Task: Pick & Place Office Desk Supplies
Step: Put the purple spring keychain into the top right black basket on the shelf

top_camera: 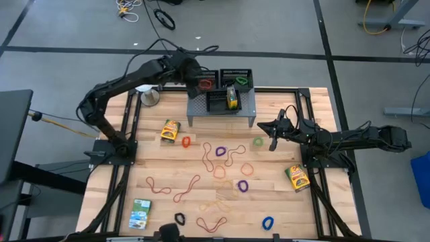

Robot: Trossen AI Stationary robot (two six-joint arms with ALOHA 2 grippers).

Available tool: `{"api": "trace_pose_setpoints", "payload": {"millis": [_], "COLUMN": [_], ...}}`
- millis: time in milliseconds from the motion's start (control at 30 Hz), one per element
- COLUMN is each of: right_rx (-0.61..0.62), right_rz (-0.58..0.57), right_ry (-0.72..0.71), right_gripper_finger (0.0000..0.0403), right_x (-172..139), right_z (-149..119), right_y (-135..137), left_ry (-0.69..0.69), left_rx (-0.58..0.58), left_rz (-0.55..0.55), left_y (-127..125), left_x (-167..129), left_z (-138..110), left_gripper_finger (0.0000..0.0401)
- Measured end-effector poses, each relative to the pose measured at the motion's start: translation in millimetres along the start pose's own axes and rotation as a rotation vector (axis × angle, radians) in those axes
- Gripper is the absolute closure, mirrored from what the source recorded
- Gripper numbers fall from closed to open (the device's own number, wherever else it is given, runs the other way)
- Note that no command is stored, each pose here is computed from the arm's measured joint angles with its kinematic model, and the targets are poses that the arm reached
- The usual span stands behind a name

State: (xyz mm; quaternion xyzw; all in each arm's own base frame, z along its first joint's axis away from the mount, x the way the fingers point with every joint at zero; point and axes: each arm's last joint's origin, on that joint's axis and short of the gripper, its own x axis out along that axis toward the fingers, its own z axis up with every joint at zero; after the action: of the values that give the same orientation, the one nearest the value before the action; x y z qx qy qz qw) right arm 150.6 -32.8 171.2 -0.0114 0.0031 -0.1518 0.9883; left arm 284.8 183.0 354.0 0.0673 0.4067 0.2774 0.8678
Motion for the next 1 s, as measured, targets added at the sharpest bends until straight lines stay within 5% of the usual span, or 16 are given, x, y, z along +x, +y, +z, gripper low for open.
{"api": "trace_pose_setpoints", "payload": {"millis": [233,467,667,800,1000], "right_rx": [-0.011,-0.009,-0.008,0.001,0.195], "right_rz": [0.0,0.0,0.0,0.0,0.014], "right_ry": [0.001,0.001,-0.002,-0.027,-0.003], "right_gripper_finger": [0.0385,0.0385,0.0385,0.0385,0.0385], "right_x": [0.0,0.0,0.0,0.0,0.0], "right_z": [-0.1,-0.1,0.2,2.6,0.4], "right_y": [-0.1,0.0,0.0,-0.1,0.4], "left_ry": [-0.158,-0.344,-0.508,-0.463,-0.446], "left_rx": [0.081,0.074,-0.049,-0.103,-0.168], "left_rz": [-0.179,-0.345,-0.476,-0.619,-0.643], "left_y": [-34.3,-87.3,-130.1,-154.6,-180.4], "left_x": [-43.3,-41.2,-31.7,-21.0,-10.2], "left_z": [-9.5,-61.5,-109.0,-137.5,-153.7], "left_gripper_finger": [0.0334,0.039,0.039,0.0375,0.0375]}}
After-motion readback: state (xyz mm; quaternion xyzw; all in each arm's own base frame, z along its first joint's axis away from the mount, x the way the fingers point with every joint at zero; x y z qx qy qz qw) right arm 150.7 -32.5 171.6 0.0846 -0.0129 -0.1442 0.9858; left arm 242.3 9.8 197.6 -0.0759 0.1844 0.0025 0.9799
